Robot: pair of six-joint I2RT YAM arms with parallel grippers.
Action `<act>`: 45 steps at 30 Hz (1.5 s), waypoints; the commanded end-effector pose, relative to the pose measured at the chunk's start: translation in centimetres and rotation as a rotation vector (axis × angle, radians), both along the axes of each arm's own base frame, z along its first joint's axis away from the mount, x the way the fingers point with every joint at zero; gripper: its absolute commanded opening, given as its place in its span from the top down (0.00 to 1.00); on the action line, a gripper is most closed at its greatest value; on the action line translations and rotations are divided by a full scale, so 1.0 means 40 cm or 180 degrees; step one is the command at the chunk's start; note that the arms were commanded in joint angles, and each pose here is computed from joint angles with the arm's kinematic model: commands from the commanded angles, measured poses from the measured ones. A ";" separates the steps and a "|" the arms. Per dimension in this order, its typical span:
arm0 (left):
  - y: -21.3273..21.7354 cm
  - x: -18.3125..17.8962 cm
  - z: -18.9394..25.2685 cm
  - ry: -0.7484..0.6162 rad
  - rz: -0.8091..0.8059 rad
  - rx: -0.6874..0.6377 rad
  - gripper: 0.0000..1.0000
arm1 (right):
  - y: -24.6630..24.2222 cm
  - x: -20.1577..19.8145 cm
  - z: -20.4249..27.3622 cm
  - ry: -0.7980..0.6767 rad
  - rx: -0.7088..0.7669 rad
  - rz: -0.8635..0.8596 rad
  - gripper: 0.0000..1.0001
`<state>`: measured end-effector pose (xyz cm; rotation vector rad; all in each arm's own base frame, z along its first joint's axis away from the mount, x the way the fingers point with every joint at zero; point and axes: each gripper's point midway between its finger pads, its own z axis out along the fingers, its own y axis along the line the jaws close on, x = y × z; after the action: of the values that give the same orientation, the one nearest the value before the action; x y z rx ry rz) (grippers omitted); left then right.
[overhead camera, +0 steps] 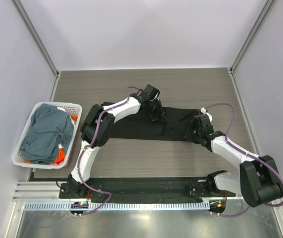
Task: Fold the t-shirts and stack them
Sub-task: Fold the tshirt
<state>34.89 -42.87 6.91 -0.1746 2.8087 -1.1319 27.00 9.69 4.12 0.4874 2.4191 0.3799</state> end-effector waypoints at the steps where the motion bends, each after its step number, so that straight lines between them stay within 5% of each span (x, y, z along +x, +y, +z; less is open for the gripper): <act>1: 0.035 -0.013 0.038 -0.0167 -0.0059 0.0082 0.90 | -0.029 0.023 -0.016 -0.0130 -0.0139 -0.0231 0.67; 25: 0.108 -0.020 0.036 -0.0381 -0.0200 0.0493 0.82 | -0.047 0.051 0.083 -0.0144 -0.0319 -0.0341 0.67; 34: 0.216 0.048 0.081 -0.0520 -0.0138 0.0665 0.82 | -0.110 0.168 0.106 -0.0175 -0.0729 -0.0650 0.67; 45: 0.298 0.017 0.158 -0.0771 -0.0191 0.0912 0.79 | -0.237 0.285 0.033 0.0030 -0.1109 -0.1019 0.70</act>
<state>36.32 -31.52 10.24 -0.0031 2.7892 -0.6958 36.20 2.08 4.64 0.6848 2.3707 -0.1080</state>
